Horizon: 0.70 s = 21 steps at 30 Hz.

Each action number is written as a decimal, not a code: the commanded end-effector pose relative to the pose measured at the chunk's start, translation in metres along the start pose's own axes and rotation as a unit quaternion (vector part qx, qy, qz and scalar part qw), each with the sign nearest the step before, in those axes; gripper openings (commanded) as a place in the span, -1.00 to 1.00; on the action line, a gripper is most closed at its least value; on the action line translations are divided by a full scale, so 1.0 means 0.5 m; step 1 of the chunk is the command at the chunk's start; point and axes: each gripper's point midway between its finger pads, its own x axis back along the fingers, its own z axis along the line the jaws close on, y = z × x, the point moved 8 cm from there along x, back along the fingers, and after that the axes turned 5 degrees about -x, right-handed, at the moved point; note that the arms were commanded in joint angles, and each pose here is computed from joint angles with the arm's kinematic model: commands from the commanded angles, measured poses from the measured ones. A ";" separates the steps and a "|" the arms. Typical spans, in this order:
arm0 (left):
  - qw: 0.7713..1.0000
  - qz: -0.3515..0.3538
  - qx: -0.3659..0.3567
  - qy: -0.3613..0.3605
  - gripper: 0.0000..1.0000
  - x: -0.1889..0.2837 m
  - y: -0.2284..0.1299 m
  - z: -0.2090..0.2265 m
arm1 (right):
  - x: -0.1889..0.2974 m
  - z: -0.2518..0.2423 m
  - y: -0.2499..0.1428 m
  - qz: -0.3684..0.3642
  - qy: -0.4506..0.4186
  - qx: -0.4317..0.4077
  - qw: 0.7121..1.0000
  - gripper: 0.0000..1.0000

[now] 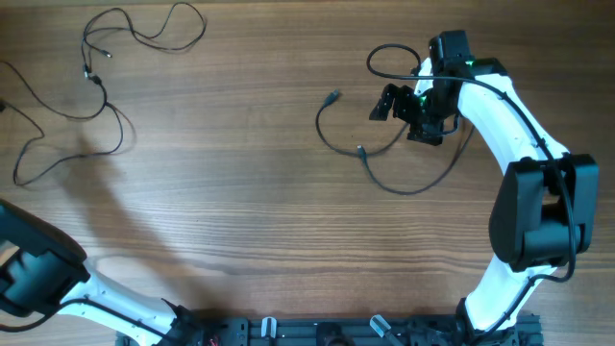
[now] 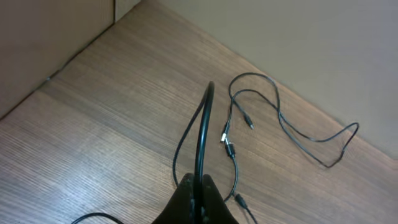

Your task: Untangle cables

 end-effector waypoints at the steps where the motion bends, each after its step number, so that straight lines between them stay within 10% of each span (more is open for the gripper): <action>1: 0.995 -0.006 0.063 0.076 -0.92 0.008 0.006 0.023 | -0.003 0.003 0.000 0.005 0.006 0.000 1.000 0.99; 5: 0.995 0.003 0.085 0.054 -0.58 -0.007 -0.005 0.019 | -0.003 0.003 0.001 0.005 0.006 0.000 1.000 0.99; 9: 0.996 0.022 0.081 -0.020 1.00 -0.046 -0.021 -0.028 | -0.003 0.004 0.001 0.005 0.006 0.000 1.000 0.99; 16: 0.996 0.054 0.062 -0.043 1.00 -0.081 -0.037 -0.109 | -0.003 0.004 0.002 0.003 0.007 0.002 1.000 0.99; 21: 0.954 0.106 0.174 0.218 1.00 -0.079 -0.101 -0.027 | -0.003 0.006 0.005 -0.001 0.010 0.004 1.000 0.99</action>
